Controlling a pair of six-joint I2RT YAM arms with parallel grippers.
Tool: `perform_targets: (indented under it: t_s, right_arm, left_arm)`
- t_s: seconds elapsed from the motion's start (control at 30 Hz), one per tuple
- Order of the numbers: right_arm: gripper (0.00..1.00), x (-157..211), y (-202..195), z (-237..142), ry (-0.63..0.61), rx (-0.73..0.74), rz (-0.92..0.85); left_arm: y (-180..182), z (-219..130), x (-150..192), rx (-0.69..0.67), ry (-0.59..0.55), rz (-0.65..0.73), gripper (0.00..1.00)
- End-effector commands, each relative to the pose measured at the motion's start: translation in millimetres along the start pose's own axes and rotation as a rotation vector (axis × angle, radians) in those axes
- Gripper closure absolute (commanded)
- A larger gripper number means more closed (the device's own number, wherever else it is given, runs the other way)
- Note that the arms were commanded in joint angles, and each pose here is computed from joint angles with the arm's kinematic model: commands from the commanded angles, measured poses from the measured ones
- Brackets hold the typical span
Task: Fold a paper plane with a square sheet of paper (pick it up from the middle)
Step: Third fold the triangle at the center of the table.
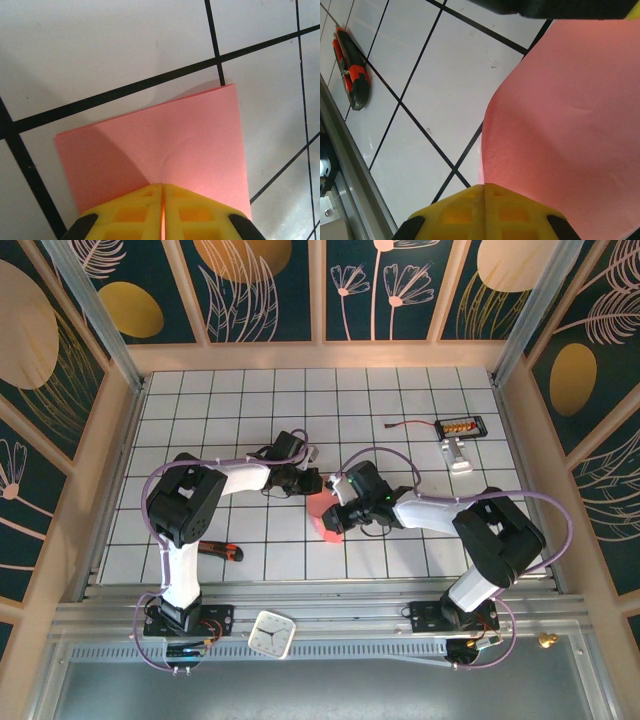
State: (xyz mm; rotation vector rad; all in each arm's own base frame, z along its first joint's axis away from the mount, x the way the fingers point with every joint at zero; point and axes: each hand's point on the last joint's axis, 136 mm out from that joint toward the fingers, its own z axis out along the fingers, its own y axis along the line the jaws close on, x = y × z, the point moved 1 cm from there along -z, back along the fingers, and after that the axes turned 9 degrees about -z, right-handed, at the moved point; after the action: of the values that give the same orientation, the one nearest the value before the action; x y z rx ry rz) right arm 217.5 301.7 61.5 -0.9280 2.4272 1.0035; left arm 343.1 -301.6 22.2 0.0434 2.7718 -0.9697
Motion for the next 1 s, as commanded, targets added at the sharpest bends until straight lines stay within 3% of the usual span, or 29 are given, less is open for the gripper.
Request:
perform_targets:
  t_s: [0.0, 0.97]
  right_arm:
    - [1.0, -7.4, -7.3, -5.2, -0.034, 0.019, 0.009]
    - [1.0, -12.3, -51.5, 7.0, 0.075, 0.216, -0.002]
  left_arm:
    - [17.7, 8.8, 15.5, -0.065, 0.059, 0.0, 0.91]
    - [21.9, 11.6, 18.5, -0.072, 0.073, 0.005, 0.93]
